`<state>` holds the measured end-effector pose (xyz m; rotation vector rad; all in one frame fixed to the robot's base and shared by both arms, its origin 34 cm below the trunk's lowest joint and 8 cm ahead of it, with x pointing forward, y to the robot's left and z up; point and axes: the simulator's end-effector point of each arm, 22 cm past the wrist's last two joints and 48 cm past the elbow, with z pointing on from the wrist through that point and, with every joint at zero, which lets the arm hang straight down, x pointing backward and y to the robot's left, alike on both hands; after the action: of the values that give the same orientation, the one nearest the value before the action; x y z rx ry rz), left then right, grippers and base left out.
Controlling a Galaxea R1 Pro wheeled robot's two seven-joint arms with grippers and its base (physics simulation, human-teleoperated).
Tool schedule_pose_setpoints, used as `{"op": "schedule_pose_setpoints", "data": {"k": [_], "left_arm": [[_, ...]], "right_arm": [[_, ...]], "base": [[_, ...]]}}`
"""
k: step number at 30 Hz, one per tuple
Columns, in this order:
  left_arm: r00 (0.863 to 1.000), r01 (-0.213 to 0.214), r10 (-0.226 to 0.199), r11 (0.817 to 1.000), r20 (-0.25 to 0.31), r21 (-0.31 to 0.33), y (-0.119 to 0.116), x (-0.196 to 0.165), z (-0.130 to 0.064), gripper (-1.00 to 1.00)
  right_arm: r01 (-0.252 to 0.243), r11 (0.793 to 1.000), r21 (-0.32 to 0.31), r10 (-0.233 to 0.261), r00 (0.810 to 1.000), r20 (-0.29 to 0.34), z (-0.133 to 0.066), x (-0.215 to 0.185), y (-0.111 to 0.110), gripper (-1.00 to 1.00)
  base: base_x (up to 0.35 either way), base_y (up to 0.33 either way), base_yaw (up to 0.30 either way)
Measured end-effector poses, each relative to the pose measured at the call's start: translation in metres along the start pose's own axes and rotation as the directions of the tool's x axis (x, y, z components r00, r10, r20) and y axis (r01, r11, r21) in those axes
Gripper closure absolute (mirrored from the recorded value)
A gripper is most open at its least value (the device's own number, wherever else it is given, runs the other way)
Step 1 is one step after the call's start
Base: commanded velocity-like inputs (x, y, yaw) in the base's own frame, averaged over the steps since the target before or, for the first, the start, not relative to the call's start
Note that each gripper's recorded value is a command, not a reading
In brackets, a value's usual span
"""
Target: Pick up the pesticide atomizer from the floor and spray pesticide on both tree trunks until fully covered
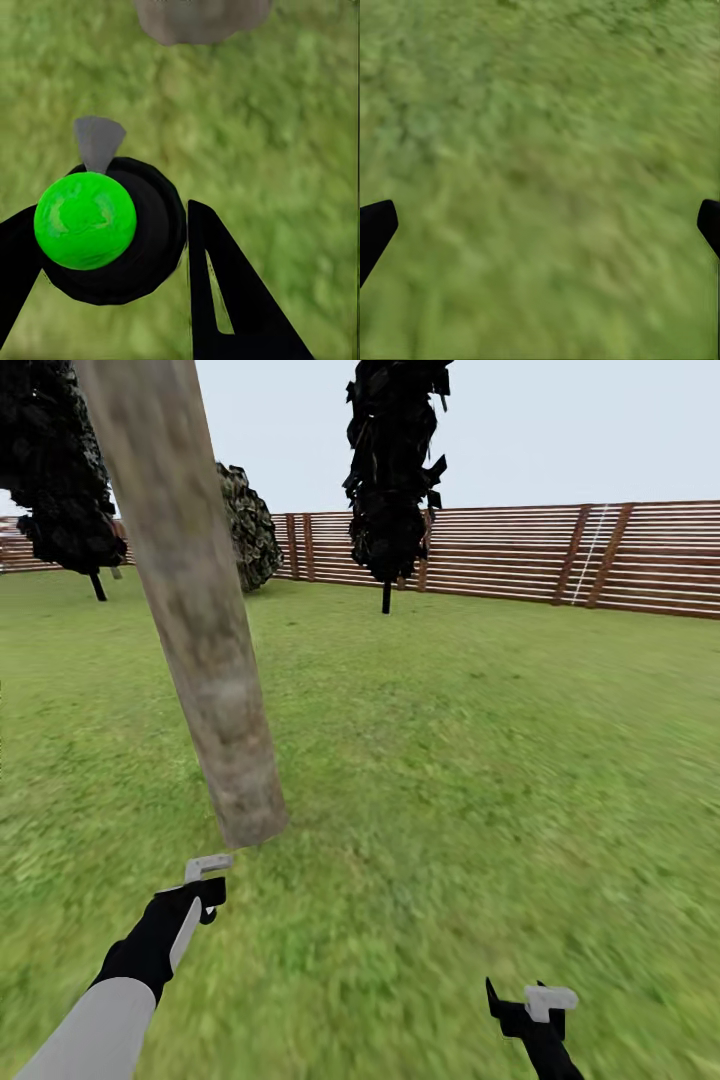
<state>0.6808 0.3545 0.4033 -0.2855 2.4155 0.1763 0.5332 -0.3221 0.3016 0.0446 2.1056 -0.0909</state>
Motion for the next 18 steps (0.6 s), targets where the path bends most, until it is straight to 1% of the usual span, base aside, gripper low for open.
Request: {"op": "schedule_pose_setpoints", "data": {"k": [9,12,18], "left_arm": [[1.0,0.0,0.0,1.0,0.0,0.0,0.0,0.0,0.0,1.0],[1.0,0.0,0.0,1.0,0.0,0.001,-0.0007,0.0001,0.0,1.0],[1.0,0.0,0.0,1.0,0.0,0.001,-0.0009,0.0002,-0.0001,1.0]], "right_arm": [[0.0,1.0,0.0,0.0,1.0,0.0,0.0,0.0,0.0,-1.0],[0.0,1.0,0.0,0.0,1.0,0.0,0.0,0.0,0.0,-1.0],[0.0,1.0,0.0,0.0,1.0,0.0,0.0,0.0,0.0,-1.0]], "base": [[0.138,-0.266,0.025],[0.091,-0.266,0.171],[0.019,-0.251,0.262]]}}
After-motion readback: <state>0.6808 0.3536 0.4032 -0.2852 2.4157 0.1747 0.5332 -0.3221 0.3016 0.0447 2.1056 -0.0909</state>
